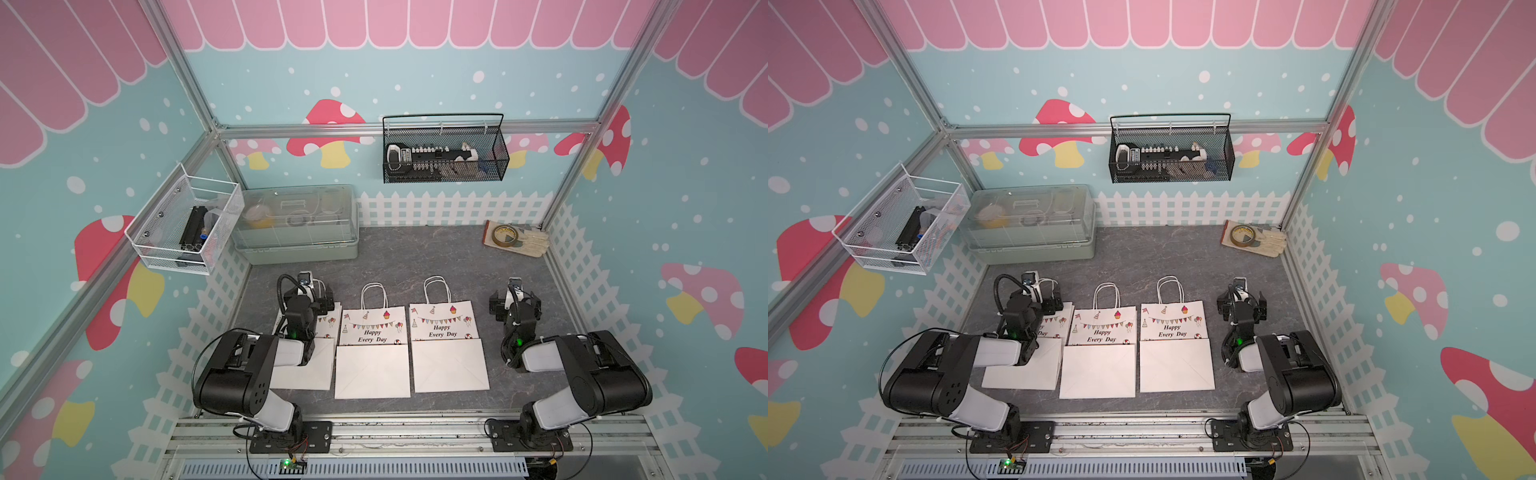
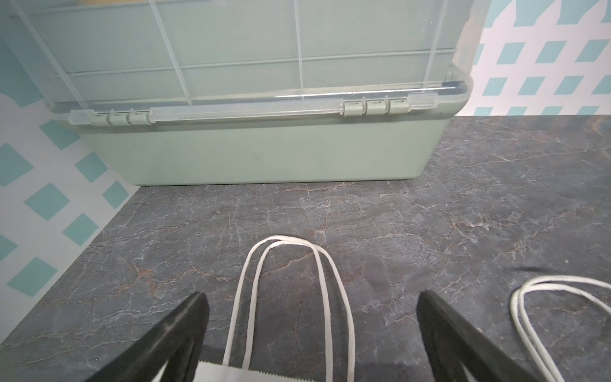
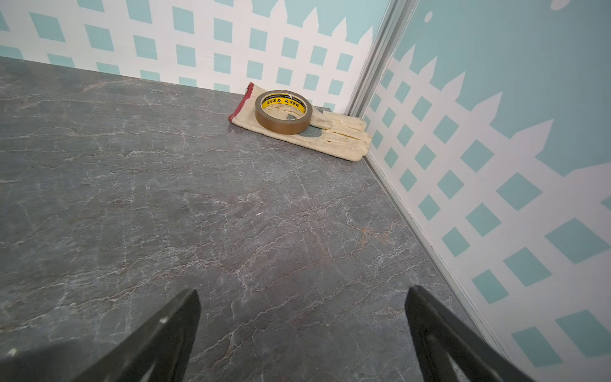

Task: Put away the paper bag
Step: Reset both arms

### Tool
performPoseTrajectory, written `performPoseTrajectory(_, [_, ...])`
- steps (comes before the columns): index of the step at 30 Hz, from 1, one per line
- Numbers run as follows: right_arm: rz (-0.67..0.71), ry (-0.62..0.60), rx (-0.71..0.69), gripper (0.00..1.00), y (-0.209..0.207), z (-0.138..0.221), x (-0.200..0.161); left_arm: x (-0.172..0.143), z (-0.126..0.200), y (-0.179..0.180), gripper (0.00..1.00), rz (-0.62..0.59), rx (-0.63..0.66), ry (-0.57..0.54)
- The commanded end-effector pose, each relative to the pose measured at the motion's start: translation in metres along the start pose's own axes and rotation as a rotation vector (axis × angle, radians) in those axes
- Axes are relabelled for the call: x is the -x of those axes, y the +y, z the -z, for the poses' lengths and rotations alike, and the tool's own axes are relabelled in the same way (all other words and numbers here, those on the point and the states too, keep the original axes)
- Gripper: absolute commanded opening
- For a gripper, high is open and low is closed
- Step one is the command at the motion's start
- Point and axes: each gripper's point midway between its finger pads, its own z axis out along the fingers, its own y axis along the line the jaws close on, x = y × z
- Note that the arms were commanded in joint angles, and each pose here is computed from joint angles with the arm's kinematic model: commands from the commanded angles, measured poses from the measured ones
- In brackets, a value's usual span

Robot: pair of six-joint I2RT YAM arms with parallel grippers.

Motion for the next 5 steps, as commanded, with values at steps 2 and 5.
performPoseTrajectory(2, [0.006,-0.023,0.008,0.99,0.0011,-0.0026,0.0074,0.0124,-0.0023,0.0016,0.98,0.013,-0.002,-0.031])
performPoseTrajectory(5, [0.002,-0.018,0.01,0.99,0.0009,-0.0037,0.007,0.0121,-0.0036,0.0028,0.98,0.018,0.002,-0.026])
